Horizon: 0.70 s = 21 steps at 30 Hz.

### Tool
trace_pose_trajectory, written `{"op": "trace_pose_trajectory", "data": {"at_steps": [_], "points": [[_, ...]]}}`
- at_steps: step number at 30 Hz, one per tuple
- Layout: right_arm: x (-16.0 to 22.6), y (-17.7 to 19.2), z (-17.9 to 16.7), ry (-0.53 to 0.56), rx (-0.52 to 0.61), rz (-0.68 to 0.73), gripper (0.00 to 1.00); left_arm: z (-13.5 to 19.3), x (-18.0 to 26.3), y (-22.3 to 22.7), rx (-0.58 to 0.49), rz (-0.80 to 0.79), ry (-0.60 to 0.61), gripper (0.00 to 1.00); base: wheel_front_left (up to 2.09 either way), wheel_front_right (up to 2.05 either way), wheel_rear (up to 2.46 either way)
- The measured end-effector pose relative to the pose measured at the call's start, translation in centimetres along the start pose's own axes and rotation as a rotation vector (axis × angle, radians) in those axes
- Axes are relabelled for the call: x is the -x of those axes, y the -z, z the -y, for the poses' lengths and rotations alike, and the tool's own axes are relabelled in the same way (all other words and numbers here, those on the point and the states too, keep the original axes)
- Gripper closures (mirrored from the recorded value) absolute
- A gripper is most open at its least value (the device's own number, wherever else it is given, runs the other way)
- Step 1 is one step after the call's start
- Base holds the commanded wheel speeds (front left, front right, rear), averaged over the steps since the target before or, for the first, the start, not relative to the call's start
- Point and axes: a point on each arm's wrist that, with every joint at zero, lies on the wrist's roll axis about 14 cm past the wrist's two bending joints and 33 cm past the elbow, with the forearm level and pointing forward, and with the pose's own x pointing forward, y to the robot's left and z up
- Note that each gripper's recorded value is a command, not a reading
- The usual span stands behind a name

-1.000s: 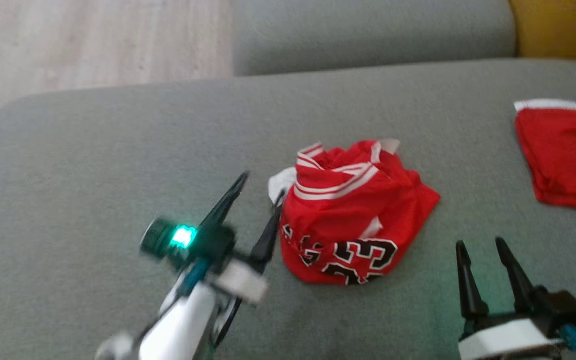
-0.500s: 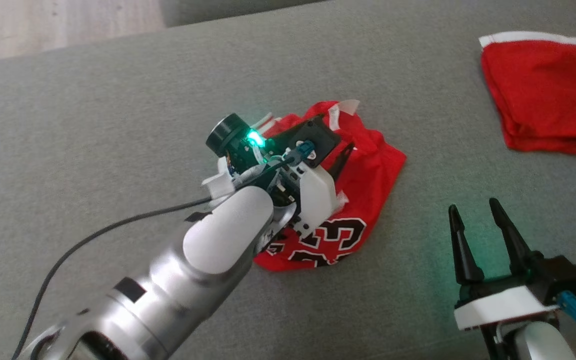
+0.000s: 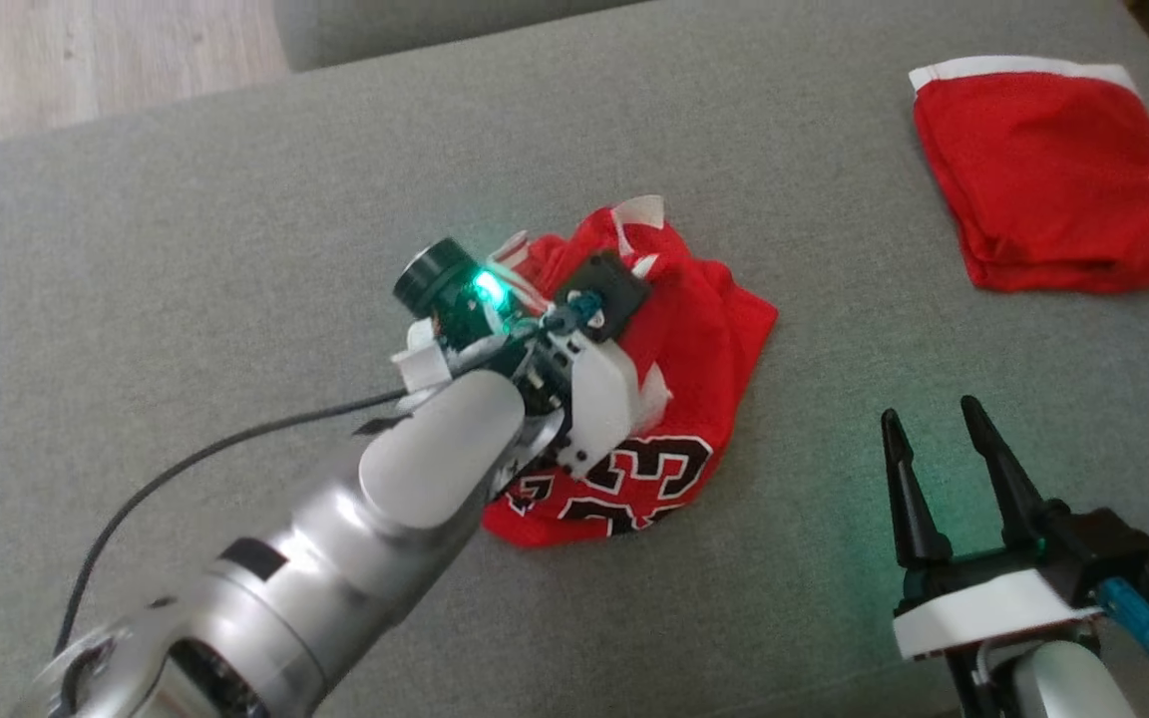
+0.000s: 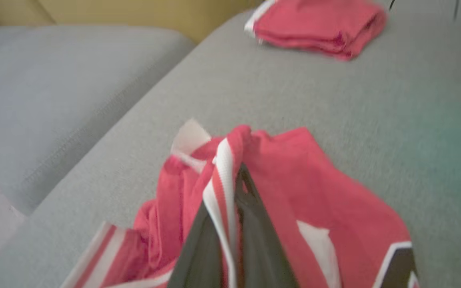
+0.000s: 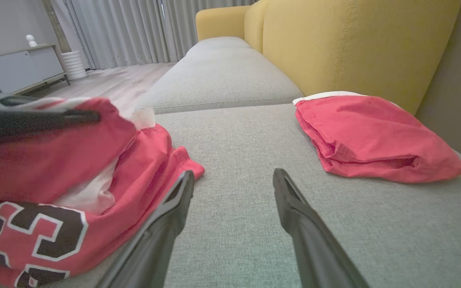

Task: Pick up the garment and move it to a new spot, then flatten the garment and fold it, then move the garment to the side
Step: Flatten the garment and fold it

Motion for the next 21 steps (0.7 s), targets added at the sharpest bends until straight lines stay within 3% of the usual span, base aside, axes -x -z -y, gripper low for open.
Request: {"op": "trace_pose_trajectory", "data": {"at_steps": [5, 8, 12, 15, 18, 21], "points": [[0.5, -0.8, -0.5, -0.009, -0.008, 0.03, 0.0, -0.5, 1.2, -6.6, -0.01, 0.194, 0.004, 1.0, 0.0, 0.0, 0.0], [1.0, -1.4, -0.5, -0.005, -0.011, 0.049, 0.0, -1.9, 2.9, -13.3, -0.031, 0.369, -0.015, 1.0, 0.0, 0.0, 0.0], [1.6, -2.0, -0.3, 0.005, -0.015, 0.075, 0.0, -4.2, 7.7, -23.9, -0.037, 0.675, -0.073, 1.0, 0.0, 0.0, 0.0], [2.2, -1.8, -0.2, 0.012, -0.021, 0.072, 0.0, -5.9, 11.6, -29.2, 0.011, 0.863, -0.111, 1.0, 0.0, 0.0, 0.0], [2.5, -1.5, -0.1, 0.018, -0.027, 0.064, 0.0, -7.7, 13.2, -29.3, 0.154, 0.944, -0.141, 1.0, 0.0, 0.0, 0.0], [2.2, -1.8, -0.3, 0.009, -0.027, 0.072, 0.0, -9.3, 11.4, -23.3, 0.299, 0.869, -0.216, 1.0, 0.0, 0.0, 0.0]]}}
